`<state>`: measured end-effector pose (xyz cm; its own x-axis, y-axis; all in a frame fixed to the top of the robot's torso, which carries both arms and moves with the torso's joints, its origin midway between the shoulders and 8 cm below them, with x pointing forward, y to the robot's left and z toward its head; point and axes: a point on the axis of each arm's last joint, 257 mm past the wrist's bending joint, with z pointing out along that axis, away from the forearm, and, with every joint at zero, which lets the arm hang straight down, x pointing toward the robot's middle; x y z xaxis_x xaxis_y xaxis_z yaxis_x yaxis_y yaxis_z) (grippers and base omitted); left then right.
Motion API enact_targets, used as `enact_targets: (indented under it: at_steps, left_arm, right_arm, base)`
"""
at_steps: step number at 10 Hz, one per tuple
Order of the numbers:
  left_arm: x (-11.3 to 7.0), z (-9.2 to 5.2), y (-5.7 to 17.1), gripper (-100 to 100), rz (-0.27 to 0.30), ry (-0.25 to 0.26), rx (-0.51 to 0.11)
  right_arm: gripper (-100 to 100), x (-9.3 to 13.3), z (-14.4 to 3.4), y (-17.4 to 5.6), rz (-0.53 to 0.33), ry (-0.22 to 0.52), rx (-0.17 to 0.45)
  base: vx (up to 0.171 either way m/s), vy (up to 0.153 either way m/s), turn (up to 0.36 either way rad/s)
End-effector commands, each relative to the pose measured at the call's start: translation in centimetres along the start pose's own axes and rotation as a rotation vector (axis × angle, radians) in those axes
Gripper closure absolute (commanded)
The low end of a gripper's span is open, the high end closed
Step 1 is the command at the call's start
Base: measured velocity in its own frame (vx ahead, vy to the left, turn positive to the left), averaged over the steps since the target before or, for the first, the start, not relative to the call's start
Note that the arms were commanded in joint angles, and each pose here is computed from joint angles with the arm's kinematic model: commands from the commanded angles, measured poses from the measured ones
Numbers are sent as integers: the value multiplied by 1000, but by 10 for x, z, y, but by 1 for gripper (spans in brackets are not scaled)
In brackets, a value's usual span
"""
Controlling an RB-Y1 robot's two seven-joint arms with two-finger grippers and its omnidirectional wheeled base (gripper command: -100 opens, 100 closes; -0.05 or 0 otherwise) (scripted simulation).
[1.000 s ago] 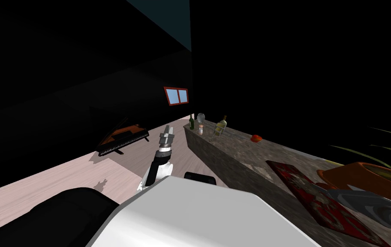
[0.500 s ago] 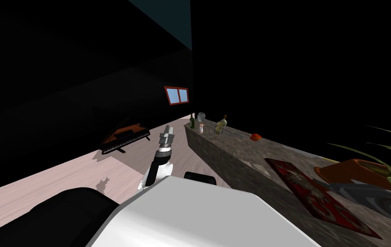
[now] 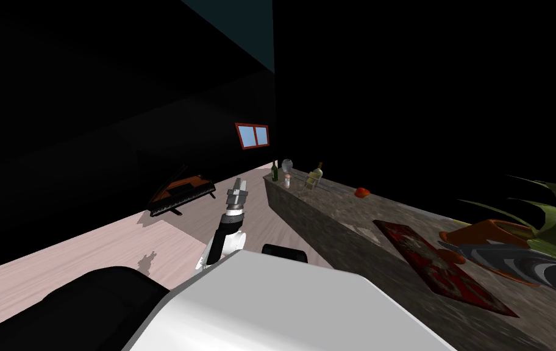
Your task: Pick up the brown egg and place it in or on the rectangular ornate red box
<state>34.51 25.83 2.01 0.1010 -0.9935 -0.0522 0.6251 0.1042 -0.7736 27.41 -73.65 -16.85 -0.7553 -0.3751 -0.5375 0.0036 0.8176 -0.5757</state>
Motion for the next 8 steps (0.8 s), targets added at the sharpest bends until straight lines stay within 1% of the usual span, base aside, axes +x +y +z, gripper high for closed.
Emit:
enact_targets:
  at_steps: [1, 2, 4, 5, 8]
  left_arm:
    - [0, 0, 0, 0, 0, 0, 0]
    - [0, 0, 0, 0, 0, 0, 0]
    - [0, 0, 0, 0, 0, 0, 0]
    - [0, 0, 0, 0, 0, 0, 0]
    - [0, 0, 0, 0, 0, 0, 0]
  right_arm:
    - [-100, -14, 5, -2, 7, 0, -3]
    - [-100, -23, 10, -2, 11, -1, -8]
    - [-100, -24, 10, -1, 7, -2, -9]
    - [0, -25, 10, -1, 8, -3, -9]
    - [0, -25, 10, -1, 8, -2, -9]
  base:
    - [-86, 8, 12]
    - [-75, 5, 12]
    - [-36, 3, 5]
    - [0, 0, 0]
    - [0, 0, 0]
